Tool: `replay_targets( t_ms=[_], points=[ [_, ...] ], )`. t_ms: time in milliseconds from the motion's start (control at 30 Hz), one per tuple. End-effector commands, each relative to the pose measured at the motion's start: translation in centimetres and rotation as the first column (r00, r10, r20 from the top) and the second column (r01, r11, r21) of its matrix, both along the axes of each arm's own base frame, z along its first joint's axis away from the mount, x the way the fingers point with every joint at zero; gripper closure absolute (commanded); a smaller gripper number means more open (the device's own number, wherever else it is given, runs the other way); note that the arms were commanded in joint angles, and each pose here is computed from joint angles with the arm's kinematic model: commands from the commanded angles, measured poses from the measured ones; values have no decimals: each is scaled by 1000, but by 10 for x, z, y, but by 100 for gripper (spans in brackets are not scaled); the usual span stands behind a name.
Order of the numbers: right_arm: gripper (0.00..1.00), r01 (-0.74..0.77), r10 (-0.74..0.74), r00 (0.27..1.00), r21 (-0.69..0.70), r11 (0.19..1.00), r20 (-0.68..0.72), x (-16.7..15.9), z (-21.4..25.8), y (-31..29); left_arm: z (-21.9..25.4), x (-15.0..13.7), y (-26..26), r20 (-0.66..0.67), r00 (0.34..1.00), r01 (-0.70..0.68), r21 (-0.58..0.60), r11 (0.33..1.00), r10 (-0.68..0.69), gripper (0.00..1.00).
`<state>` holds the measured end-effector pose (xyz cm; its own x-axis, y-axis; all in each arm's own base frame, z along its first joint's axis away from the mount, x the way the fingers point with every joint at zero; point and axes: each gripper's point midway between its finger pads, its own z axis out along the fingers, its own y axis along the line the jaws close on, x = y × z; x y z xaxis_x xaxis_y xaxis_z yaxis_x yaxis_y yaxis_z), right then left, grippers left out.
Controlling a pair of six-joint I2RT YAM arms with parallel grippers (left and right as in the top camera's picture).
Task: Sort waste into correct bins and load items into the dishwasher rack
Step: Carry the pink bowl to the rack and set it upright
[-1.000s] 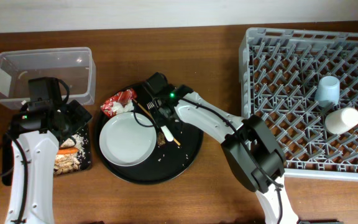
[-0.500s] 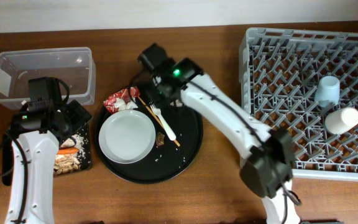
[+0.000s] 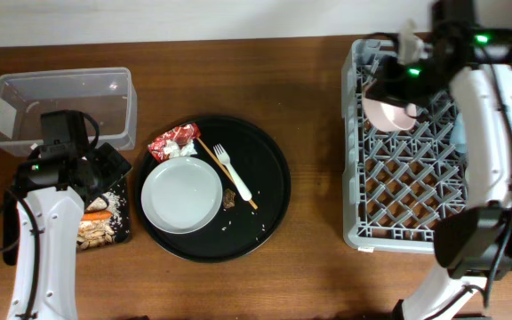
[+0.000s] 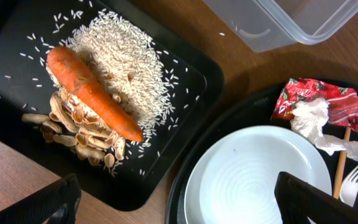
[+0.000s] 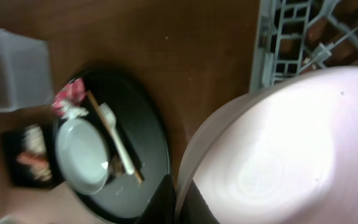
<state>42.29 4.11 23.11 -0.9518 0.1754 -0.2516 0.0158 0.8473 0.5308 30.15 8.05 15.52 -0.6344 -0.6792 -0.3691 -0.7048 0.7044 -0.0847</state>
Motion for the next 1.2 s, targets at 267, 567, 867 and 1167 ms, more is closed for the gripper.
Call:
replay_targets(
  t_ms=[267,567,867,1167],
  points=[
    [96,-50,-14,987,392,919,158,-18,-5,-59,11,3,2,33,999,0,8,1000,0,1],
    [96,-53,-24,981,384,922,192,-15,-18,-69,11,3,2,33,999,0,8,1000,0,1],
    [96,-49,-47,969,373,927,243,1,-23,-75,11,3,2,33,999,0,8,1000,0,1],
    [96,-54,-75,959,438,897,272,29,-36,-76,11,3,2,33,999,0,8,1000,0,1]
  ],
)
